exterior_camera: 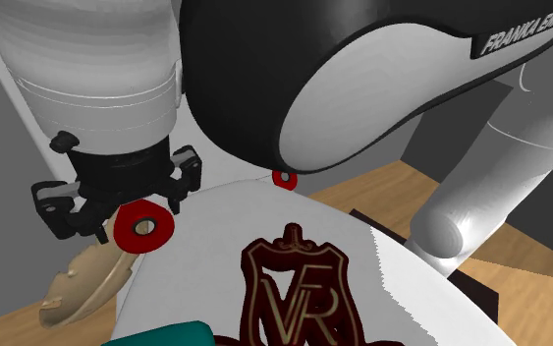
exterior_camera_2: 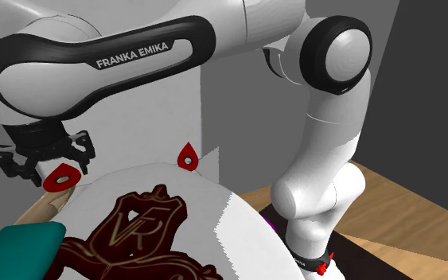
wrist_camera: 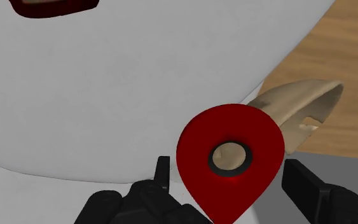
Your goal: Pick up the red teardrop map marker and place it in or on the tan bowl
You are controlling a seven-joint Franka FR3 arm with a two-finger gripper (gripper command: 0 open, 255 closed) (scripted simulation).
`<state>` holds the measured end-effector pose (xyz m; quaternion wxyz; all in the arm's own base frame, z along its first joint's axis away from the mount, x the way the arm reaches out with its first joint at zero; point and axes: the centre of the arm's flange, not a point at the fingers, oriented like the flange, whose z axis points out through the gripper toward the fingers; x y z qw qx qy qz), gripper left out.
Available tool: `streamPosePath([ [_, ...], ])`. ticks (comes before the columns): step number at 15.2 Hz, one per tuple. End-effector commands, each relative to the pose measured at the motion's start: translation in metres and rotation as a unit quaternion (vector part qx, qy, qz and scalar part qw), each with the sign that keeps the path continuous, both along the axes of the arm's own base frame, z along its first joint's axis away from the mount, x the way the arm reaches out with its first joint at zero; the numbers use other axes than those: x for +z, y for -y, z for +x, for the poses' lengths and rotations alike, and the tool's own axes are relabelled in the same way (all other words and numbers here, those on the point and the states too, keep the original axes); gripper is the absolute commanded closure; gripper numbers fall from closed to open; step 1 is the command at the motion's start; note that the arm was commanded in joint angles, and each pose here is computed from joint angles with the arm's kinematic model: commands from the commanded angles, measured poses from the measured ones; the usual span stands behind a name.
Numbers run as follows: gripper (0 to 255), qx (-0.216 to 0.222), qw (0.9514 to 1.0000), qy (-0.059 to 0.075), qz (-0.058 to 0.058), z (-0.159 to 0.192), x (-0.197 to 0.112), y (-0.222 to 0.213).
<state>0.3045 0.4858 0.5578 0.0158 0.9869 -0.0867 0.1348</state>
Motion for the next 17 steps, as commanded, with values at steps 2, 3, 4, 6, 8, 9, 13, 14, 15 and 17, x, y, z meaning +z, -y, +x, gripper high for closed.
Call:
streamPosePath([
  [2,0,0.0,1.0,0.0,0.0,0.0,0.0,0.0],
  [3,0,0.0,1.0,0.0,0.0,0.0,0.0,0.0],
  [4,0,0.0,1.0,0.0,0.0,0.0,0.0,0.0],
  [6,0,0.0,1.0,0.0,0.0,-0.003,0.013,-0.001],
  [8,0,0.0,1.0,0.0,0.0,-0.01,0.038,-0.002],
  [9,0,0.0,1.0,0.0,0.0,-0.013,0.048,-0.003],
  [13,0,0.0,1.0,0.0,0.0,-0.013,0.048,-0.003],
  [14,0,0.0,1.0,0.0,0.0,-0.013,0.048,-0.003],
  [15,0,0.0,1.0,0.0,0.0,-0.013,0.048,-0.003],
  [17,0,0.0,1.0,0.0,0.0,-0.013,0.048,-0.003],
])
